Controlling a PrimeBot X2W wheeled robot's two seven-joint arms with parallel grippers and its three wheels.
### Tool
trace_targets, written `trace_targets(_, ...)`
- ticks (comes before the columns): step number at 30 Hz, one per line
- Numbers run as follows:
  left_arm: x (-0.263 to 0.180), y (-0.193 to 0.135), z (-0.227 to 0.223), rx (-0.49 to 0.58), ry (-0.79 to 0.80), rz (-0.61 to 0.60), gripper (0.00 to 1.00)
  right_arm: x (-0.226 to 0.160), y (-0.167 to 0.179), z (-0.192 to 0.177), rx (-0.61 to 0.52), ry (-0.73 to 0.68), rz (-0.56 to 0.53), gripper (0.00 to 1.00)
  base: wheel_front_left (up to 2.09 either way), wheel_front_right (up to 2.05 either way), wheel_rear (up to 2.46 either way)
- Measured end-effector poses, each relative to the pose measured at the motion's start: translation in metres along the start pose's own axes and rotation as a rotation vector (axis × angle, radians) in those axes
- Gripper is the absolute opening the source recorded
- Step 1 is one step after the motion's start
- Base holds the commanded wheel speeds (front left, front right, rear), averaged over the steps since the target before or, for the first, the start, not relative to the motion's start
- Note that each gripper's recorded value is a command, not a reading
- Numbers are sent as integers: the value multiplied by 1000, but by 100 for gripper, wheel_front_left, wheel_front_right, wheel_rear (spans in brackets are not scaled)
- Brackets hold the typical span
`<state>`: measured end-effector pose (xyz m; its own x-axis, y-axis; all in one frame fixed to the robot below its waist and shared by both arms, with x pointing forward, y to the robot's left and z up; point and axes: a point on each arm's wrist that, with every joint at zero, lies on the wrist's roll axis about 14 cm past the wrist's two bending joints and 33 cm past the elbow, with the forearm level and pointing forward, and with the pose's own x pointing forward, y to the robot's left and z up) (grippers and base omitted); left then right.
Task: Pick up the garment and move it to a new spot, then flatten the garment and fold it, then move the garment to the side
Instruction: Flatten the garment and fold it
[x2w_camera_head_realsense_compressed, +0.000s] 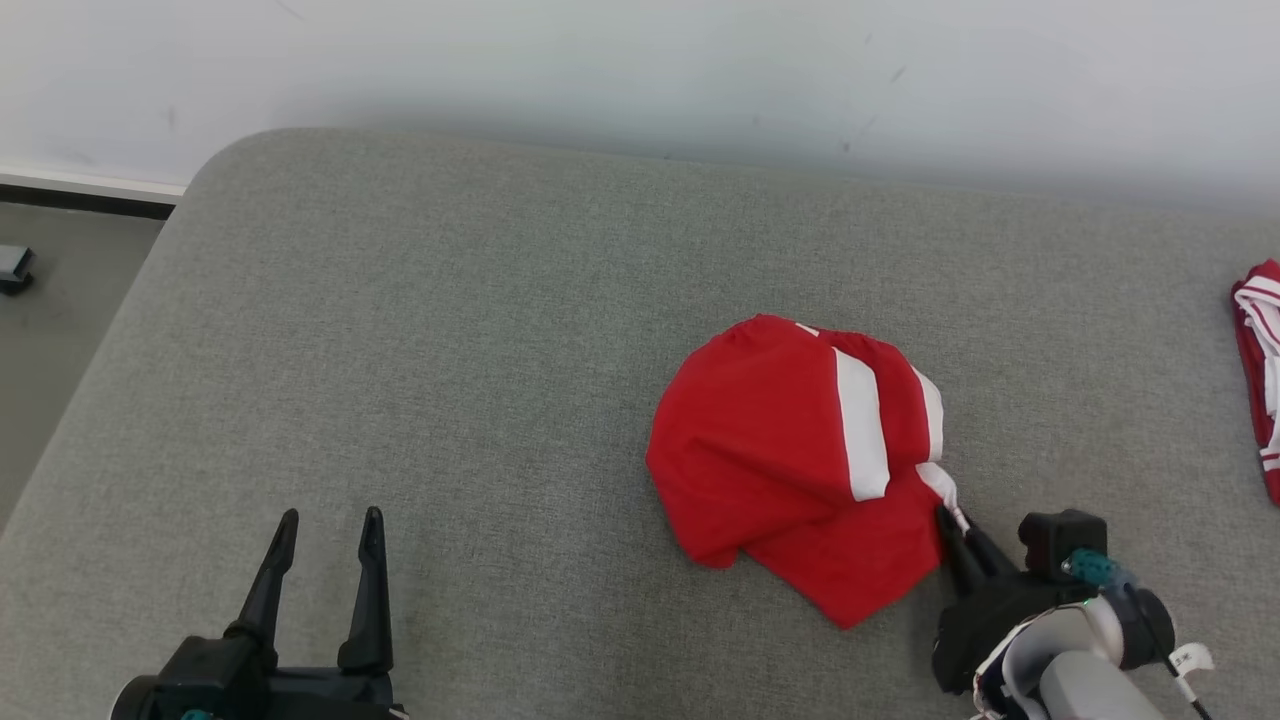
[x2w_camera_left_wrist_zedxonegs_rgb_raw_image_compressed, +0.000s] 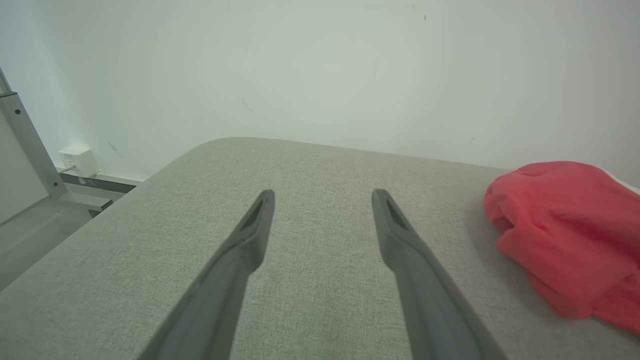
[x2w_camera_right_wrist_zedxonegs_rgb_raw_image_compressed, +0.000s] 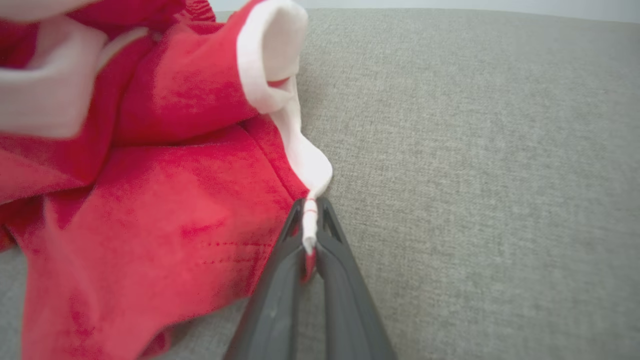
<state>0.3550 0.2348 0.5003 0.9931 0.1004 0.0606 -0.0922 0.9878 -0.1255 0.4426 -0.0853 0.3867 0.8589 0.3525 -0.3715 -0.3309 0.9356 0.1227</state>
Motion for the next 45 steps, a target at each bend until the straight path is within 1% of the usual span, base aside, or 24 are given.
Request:
trace_targets(2,1,-2,1,-1,-3,-4,100,2,-9,9,-25,-16,-10,0,0,0,0)
trace_targets(4,1,-4,2,-5,-7,-9,100,7,-18,29,-58,-57,-19,0,0,0,0)
trace_targets(9,0,-5,5,-8,-17,-11,100,25,-26,102,-149,-199,-14,0,0,0,0)
trace_targets(12,-2,-3,6,-9,-18,-1,100,33,-24,146,-205,-276,-4,0,0,0,0)
trace_targets(18,-6,5,8,-10,-22,25,100,39,4,232,-296,-453,55,0,0,0,0)
trace_targets(20,-7,6,8,-12,-24,29,100,36,16,249,-325,-499,79,0,0,0,0)
trace_targets(22,-7,7,10,-13,-29,32,100,32,29,258,-348,-532,107,0,0,0,0)
trace_targets(24,-8,7,10,-14,-31,32,100,29,35,259,-356,-543,122,0,0,0,0)
trace_targets(25,-8,6,12,-16,-37,30,100,24,50,258,-371,-563,160,0,0,0,0)
trace_targets(26,-8,6,12,-16,-37,30,100,24,50,258,-371,-563,160,0,0,0,0)
trace_targets(28,-11,6,11,-20,-35,30,100,18,61,248,-386,-562,193,0,0,0,0)
trace_targets(35,-13,-3,8,-31,-31,5,100,-13,77,164,-407,-461,286,0,0,0,0)
trace_targets(41,-7,-17,9,-31,-36,-42,100,-55,90,98,-367,-387,352,0,0,0,0)
trace_targets(45,0,-32,10,-35,-41,-86,100,-80,88,60,-337,-321,355,0,0,0,0)
